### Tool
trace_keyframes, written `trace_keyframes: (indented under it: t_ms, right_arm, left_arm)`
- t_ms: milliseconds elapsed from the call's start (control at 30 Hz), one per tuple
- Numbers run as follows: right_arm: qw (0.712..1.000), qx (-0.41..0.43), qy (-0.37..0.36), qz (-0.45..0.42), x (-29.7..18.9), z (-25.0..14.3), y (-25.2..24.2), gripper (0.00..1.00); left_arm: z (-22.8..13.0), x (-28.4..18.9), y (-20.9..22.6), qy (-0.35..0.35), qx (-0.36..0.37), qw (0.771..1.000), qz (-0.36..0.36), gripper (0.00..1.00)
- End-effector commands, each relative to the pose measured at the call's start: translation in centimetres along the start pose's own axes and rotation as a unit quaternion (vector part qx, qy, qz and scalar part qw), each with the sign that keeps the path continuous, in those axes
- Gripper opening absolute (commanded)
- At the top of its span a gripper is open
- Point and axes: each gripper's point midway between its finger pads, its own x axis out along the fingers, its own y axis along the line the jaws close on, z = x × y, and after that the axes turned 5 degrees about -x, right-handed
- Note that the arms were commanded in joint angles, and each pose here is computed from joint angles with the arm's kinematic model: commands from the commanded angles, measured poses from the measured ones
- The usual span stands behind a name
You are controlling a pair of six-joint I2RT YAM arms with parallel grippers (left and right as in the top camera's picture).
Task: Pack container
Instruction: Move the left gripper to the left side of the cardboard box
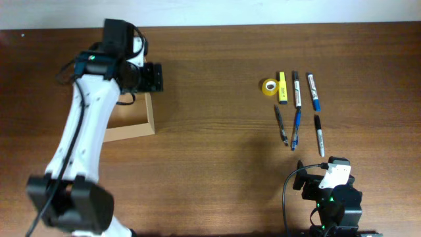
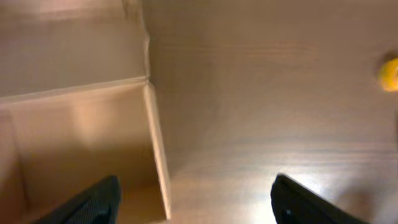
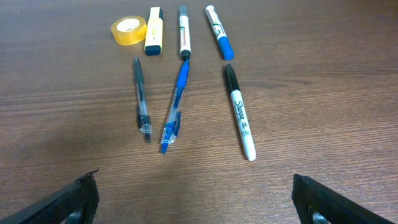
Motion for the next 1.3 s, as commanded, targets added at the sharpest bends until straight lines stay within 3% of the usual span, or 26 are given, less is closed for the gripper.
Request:
trace_keyframes:
  t_ms: [0, 200, 333, 500, 633, 800, 1033, 1267]
  right_arm:
    - [1.000, 0.004, -0.001, -0.004, 0.1, -0.2, -0.2, 0.99]
    - [1.000, 0.004, -0.001, -0.004, 0.1, -0.2, -0.2, 0.99]
    - [1.000, 0.004, -0.001, -0.004, 0.1, -0.2, -0.2, 0.99]
    - [1.000, 0.004, 0.000, -0.004, 0.1, -0.2, -0.2, 0.99]
    - [1.000, 0.004, -0.001, -0.004, 0.1, -0.2, -0.2, 0.99]
    - [1.000, 0.004, -0.001, -0.004, 0.1, -0.2, -0.2, 0.99]
    - [1.000, 0.004, -0.001, -0.004, 0.1, -0.2, -0.2, 0.99]
    - [1.000, 0.004, -0.001, -0.004, 0.1, -0.1, -0.2, 0.99]
  left_arm:
    - [-0.8, 2.6, 1.2, 0.038, -0.046, 0.998, 0.037, 0.77]
    - [-2.4, 6.7, 1.9, 0.094, -0.077, 0.991, 0.060, 0.75]
    - [-3.2, 9.0, 2.5, 0.117, -0.096, 0.985, 0.077, 0.68]
    - [-4.0, 11.1, 2.9, 0.140, -0.113, 0.980, 0.088, 0.40]
    - [-4.1, 12.1, 3.0, 0.143, -0.117, 0.979, 0.090, 0.03]
    - [-4.3, 12.2, 1.6, 0.149, -0.103, 0.981, 0.067, 0.02]
    - [-6.2, 9.4, 0.6, 0.181, -0.111, 0.969, 0.125, 0.02]
    - [-4.1, 3.9, -7.3, 0.108, -0.032, 0.986, 0.126, 0.02]
